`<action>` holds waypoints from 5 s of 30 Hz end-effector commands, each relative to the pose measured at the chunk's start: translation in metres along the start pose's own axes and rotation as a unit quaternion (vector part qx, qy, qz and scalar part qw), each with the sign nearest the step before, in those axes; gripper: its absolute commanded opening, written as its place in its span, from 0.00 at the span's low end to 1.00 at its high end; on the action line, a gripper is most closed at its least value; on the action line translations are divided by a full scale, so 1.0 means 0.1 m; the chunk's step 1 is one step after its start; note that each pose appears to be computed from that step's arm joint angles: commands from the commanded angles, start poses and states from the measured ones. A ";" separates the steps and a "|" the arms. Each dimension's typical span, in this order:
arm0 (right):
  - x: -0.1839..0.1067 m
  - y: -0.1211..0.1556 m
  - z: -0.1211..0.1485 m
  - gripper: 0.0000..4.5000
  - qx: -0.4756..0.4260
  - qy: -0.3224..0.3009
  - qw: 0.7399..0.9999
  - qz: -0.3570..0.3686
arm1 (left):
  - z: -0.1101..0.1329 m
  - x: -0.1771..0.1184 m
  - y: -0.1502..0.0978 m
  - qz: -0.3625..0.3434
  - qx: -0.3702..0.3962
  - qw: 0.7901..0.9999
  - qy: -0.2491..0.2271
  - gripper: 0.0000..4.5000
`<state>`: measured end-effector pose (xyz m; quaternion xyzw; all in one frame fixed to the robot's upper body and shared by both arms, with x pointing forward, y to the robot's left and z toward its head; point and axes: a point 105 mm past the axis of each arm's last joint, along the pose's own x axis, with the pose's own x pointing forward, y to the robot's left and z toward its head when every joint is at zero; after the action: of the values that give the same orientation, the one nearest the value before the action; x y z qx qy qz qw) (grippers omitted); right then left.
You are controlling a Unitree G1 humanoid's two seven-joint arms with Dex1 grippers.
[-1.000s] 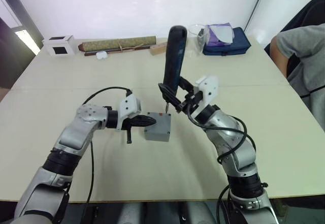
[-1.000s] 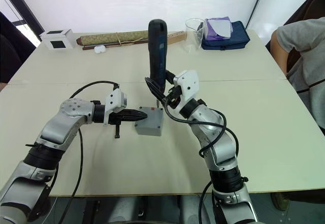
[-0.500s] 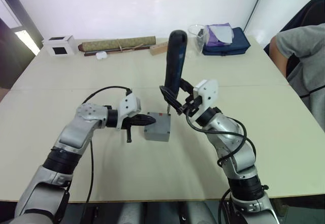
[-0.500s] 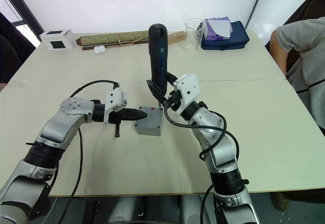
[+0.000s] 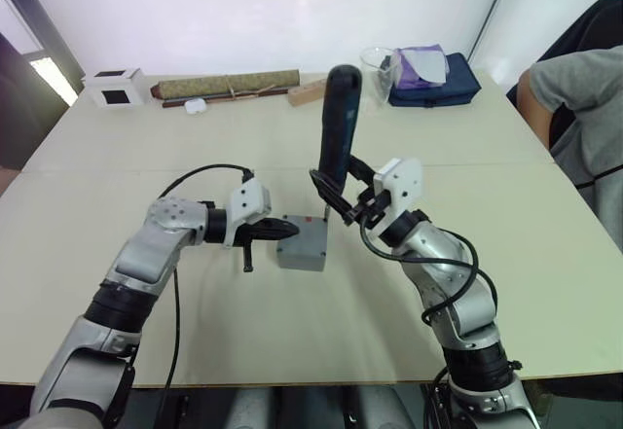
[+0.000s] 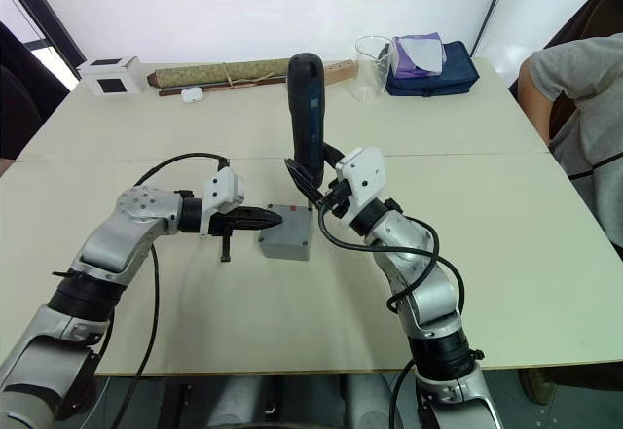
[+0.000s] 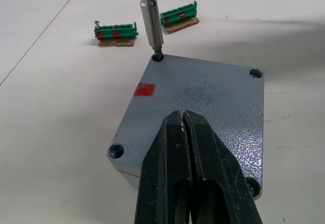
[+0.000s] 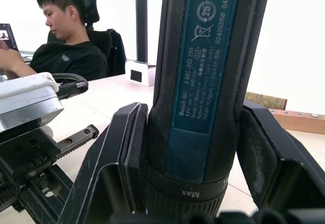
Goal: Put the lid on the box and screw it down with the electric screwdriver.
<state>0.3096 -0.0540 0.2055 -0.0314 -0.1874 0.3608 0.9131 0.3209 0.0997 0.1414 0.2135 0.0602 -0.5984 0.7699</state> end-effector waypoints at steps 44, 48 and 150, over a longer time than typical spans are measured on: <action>-0.14 0.00 -0.70 0.47 0.041 0.154 0.987 -0.036 | -0.17 0.05 -0.08 -0.007 -0.014 0.999 0.029 0.00; -0.19 0.01 -0.80 0.47 0.043 0.181 0.982 -0.036 | -0.18 0.06 -0.10 -0.010 -0.015 0.999 0.029 0.00; -0.39 0.43 -0.71 0.00 0.010 0.399 0.892 0.212 | -0.23 0.12 0.20 0.067 -0.018 0.996 0.051 0.00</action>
<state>0.2901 -0.0579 0.1007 -0.1988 0.2459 0.4738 0.8219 0.3461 0.1093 0.1227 0.2160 0.1048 -0.5198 0.8198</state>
